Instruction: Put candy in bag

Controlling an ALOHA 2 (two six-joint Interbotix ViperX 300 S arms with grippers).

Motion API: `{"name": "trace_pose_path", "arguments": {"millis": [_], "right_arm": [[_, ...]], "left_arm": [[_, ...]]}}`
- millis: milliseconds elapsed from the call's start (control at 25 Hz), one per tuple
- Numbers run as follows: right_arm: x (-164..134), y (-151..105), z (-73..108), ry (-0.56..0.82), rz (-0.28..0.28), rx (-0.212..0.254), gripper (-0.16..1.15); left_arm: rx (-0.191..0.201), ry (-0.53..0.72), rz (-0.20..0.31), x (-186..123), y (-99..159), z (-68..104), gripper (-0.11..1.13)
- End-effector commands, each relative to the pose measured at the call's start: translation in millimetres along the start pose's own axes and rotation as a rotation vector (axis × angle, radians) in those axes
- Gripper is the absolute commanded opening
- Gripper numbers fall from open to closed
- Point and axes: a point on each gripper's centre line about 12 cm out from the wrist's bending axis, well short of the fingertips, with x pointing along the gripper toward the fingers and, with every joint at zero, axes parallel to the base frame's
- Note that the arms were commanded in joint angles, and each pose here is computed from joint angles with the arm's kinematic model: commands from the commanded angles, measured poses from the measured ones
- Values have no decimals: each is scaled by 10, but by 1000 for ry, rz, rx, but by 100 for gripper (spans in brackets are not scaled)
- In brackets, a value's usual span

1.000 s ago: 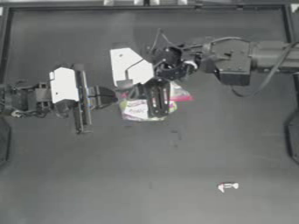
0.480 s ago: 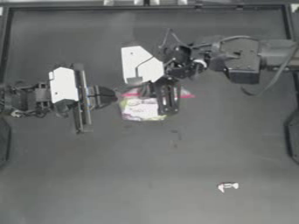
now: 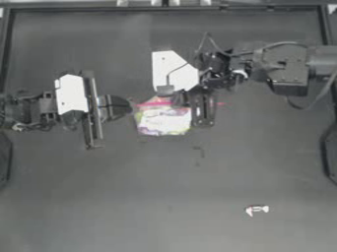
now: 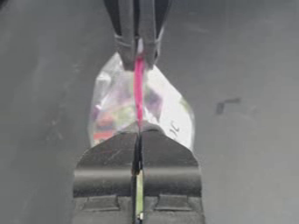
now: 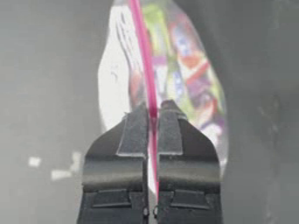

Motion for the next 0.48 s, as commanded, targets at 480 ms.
{"name": "trace_pose_path", "arguments": {"millis": [480], "right_arm": [[-220, -90, -286, -25, -30, 66, 6]], "left_arm": [[3, -70, 10, -88, 29, 200, 3]]}}
